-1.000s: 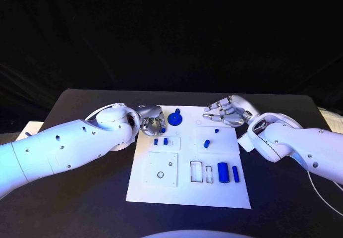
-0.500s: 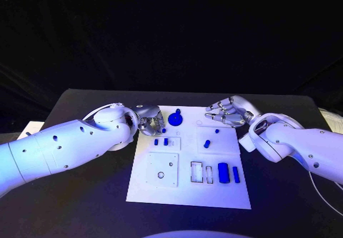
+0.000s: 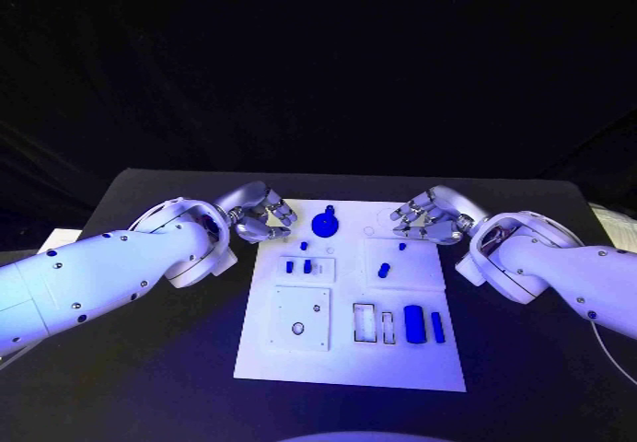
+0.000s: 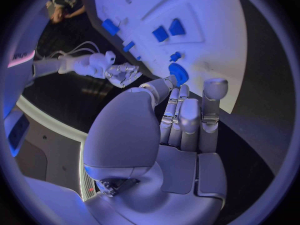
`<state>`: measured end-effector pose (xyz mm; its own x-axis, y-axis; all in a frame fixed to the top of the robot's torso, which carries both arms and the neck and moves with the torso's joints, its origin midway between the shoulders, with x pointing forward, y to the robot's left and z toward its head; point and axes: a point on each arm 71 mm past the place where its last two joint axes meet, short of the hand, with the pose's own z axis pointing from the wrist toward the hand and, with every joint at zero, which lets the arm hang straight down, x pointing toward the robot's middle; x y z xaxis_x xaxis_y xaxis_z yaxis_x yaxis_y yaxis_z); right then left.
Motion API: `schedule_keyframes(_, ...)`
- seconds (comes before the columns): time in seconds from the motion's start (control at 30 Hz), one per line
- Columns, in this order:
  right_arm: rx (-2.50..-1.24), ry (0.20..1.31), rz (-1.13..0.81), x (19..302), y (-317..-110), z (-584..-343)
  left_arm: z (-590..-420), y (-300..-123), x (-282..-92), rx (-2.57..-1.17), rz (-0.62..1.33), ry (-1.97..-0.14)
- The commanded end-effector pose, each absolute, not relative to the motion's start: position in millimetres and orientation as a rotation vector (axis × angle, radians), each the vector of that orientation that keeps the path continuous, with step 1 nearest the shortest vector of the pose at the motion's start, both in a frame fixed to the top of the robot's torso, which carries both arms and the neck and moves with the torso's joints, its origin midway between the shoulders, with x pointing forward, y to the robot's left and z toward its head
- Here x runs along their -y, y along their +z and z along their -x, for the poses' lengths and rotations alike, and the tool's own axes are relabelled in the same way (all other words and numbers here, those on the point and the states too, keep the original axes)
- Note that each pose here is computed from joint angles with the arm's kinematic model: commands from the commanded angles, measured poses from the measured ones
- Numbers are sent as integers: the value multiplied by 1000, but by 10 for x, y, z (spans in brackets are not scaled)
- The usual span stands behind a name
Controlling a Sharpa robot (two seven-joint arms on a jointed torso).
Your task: Assemble the parts on the task board
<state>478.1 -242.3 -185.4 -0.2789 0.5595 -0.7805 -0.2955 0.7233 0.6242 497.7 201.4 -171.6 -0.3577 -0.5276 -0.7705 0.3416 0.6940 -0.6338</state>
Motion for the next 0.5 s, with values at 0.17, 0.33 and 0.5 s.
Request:
schedule_keyframes(0.17, -1683, 580, 146, 2385, -1836, -4686, -4901, -1600, -2234, -1399, 947, -1425)
schedule_keyframes(0.33, -1691, 453, 270, 2363, -1831, -4654, -4830, -1629, -2320, -1358, 1091, -1492)
schedule_keyframes(0.5, -1695, 358, 358, 2328, -1840, -4640, -4755, -1644, -2344, -1355, 1146, -1538)
